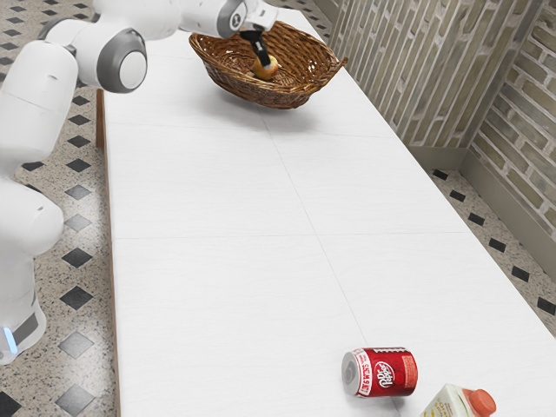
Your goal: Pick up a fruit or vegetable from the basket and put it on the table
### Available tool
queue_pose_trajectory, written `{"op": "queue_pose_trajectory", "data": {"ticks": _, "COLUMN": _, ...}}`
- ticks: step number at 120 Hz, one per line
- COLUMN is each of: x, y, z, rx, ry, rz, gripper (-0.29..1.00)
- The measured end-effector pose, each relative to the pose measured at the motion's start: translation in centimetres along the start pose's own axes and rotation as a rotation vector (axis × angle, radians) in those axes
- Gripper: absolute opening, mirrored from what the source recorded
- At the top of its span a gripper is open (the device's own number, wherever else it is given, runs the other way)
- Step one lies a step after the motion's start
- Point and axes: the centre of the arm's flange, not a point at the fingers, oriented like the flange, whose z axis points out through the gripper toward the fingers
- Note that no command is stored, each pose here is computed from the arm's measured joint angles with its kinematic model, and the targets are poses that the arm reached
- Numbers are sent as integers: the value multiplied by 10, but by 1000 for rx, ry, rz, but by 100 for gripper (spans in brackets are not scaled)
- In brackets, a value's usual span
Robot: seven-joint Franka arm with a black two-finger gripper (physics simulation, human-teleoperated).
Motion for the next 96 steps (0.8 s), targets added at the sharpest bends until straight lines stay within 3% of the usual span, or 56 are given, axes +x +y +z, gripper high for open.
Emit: {"op": "queue_pose_trajectory", "data": {"ticks": 96, "x": -10, "y": -4, "z": 34, "rx": 9, "ry": 32, "rz": -21, "gripper": 64}}
